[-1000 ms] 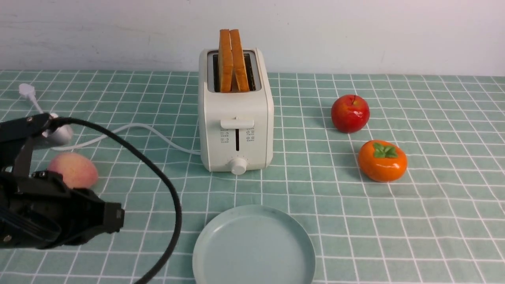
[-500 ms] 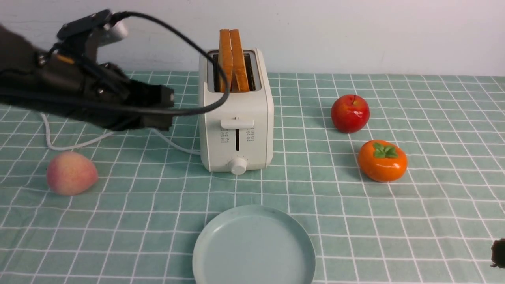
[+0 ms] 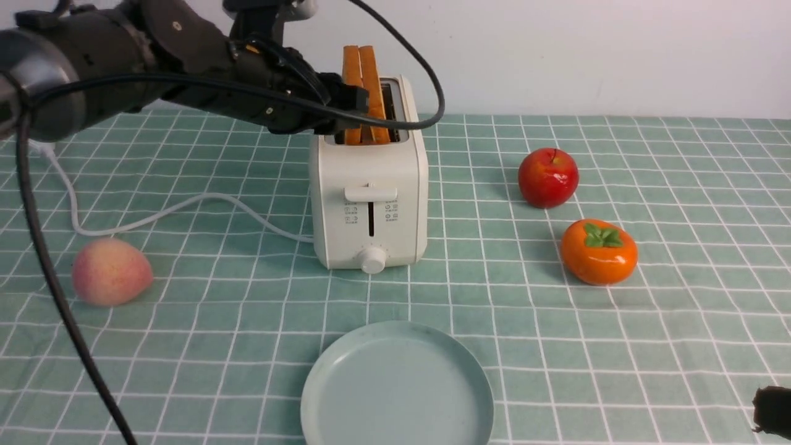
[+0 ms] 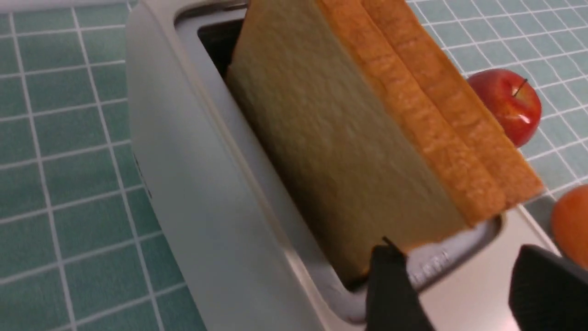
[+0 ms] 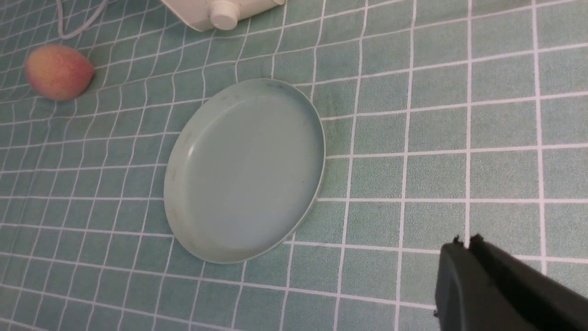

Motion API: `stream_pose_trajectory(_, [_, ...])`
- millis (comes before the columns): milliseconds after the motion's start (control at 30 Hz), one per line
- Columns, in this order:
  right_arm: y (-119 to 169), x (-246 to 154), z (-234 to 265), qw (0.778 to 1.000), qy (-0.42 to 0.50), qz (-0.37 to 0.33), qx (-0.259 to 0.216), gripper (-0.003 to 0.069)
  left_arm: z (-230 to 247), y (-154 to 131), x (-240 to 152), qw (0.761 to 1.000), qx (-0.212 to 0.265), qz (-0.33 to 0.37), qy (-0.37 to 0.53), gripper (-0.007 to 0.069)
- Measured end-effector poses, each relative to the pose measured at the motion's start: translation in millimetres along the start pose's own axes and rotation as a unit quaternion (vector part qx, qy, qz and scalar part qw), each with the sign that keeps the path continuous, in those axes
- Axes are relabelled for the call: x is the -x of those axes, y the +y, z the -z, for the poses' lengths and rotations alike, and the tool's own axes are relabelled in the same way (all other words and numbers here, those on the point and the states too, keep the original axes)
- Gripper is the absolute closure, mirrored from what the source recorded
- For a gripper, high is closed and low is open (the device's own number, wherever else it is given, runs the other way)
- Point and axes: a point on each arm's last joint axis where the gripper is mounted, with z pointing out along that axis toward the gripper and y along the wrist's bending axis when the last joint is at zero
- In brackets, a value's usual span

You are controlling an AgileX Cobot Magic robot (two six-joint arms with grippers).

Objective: Take toasted bread from bread machine on blue coffee table place on plate.
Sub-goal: 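Reach for a toast slice standing in the toaster with the left gripper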

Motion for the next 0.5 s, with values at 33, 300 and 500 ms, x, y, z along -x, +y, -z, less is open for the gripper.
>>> stream_pose_trajectory(33, [0, 0, 0, 1.0, 0.0, 0.0, 0.0, 0.0647, -9, 3, -2, 1.0, 0.003, -0.007, 0.002, 0.0197])
stream_pose_trajectory(300, [0, 0, 0, 1.0, 0.0, 0.0, 0.0, 0.0646, -29, 10, -2, 1.0, 0.015, -0.017, -0.016, 0.0118])
stream_pose_trajectory(500, [0, 0, 0, 1.0, 0.0, 0.0, 0.0, 0.0644, -28, 12, -2, 0.999, 0.028, -0.042, -0.019, 0.0241])
